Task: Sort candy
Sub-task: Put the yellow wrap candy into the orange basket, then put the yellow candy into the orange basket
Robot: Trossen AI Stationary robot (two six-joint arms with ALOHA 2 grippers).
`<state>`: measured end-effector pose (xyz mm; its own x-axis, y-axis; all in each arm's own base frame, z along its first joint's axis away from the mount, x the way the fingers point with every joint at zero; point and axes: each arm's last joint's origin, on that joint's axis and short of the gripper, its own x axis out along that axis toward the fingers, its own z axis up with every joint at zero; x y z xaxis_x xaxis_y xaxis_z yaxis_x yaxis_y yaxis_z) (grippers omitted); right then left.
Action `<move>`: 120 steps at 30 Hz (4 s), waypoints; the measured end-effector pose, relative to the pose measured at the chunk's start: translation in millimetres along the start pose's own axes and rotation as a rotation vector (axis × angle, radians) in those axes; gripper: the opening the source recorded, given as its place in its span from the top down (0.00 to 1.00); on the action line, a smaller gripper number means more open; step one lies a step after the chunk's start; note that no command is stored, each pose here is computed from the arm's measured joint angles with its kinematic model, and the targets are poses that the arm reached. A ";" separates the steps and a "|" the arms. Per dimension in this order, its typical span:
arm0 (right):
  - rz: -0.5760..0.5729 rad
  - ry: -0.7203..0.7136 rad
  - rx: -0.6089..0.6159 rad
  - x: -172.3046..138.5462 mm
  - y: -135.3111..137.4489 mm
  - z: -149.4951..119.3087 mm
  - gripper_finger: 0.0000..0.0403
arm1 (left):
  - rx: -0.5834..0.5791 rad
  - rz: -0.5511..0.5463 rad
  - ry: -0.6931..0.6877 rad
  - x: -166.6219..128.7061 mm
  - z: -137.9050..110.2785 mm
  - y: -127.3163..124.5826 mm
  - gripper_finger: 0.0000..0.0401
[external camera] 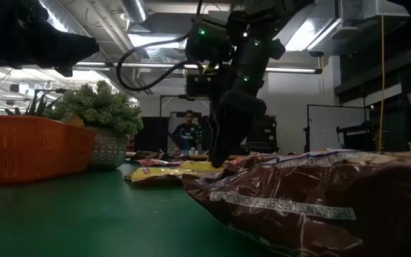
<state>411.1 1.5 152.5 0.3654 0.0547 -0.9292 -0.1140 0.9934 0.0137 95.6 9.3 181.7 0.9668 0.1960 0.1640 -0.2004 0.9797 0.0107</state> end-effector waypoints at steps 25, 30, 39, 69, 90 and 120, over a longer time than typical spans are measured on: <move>0.028 0.008 0.001 5.5 1.2 -6.5 0.57 | 0.000 0.000 0.000 0.0 0.0 0.0 0.76; 0.026 -0.015 -0.001 1.1 0.7 0.5 0.60 | 0.000 0.000 0.000 0.0 0.0 0.0 0.76; 0.088 -0.083 -0.008 -10.6 1.6 16.9 0.62 | 0.000 0.000 0.000 0.0 0.0 0.0 0.76; 0.238 -0.707 -0.182 -51.7 21.0 101.4 0.62 | 0.001 0.001 -0.001 0.0 0.1 0.0 0.76; 0.228 -0.970 -0.260 -8.5 50.2 118.9 0.62 | 0.001 0.004 -0.003 0.0 0.5 0.1 0.76; 0.121 -0.571 -0.156 -35.1 46.5 93.2 0.26 | 0.000 0.004 -0.001 0.0 0.2 0.1 0.76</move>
<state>479.1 55.2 220.2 0.7744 0.2550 -0.5791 -0.3042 0.9525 0.0126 95.6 9.4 181.9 0.9658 0.2001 0.1647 -0.2045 0.9788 0.0104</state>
